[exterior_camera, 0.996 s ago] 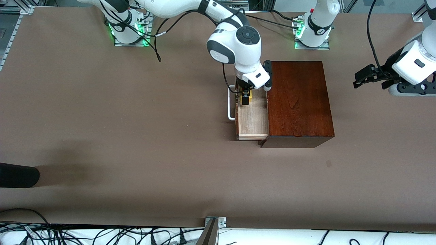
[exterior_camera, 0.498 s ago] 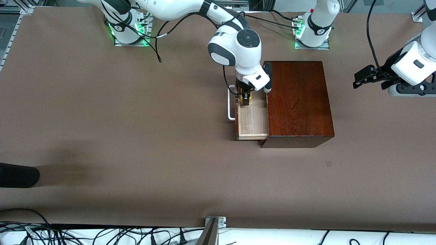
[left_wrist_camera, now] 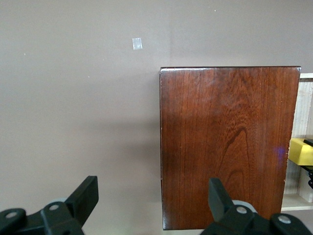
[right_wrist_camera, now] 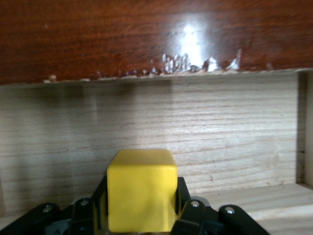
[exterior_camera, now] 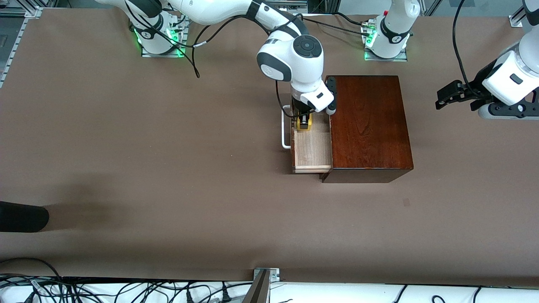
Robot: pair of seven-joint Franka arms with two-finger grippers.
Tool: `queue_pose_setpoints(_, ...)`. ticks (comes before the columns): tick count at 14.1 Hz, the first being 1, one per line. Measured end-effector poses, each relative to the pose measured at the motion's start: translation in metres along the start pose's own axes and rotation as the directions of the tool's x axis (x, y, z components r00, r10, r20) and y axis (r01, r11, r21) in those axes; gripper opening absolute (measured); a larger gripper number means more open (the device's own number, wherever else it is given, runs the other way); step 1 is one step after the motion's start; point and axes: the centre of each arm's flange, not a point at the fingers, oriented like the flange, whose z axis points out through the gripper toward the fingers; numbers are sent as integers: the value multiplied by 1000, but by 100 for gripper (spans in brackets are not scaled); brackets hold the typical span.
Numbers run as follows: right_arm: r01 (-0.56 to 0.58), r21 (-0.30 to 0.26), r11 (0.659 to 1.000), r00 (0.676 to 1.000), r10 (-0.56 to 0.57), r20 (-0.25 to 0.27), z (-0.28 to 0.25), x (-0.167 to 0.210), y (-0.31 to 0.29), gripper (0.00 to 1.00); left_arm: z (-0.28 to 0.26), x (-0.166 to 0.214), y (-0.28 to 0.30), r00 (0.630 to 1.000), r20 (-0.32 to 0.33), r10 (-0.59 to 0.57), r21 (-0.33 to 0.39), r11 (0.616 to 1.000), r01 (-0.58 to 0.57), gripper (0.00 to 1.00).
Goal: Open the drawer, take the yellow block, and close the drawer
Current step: 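Lift the yellow cube out with the right gripper while the left gripper returns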
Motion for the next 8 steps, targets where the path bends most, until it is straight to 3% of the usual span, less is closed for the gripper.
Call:
queue_pose_setpoints(4,-103,-4,995,994,103,-48,-88,-9,36,56,0,-1,6,1000,0,12,1,1000,-12,100)
queue_pose_setpoints(8,-309,-29,951,951,308,-41,-177,-88,116,56,2,-3,9,1000,21,20,3,1000,-20,100)
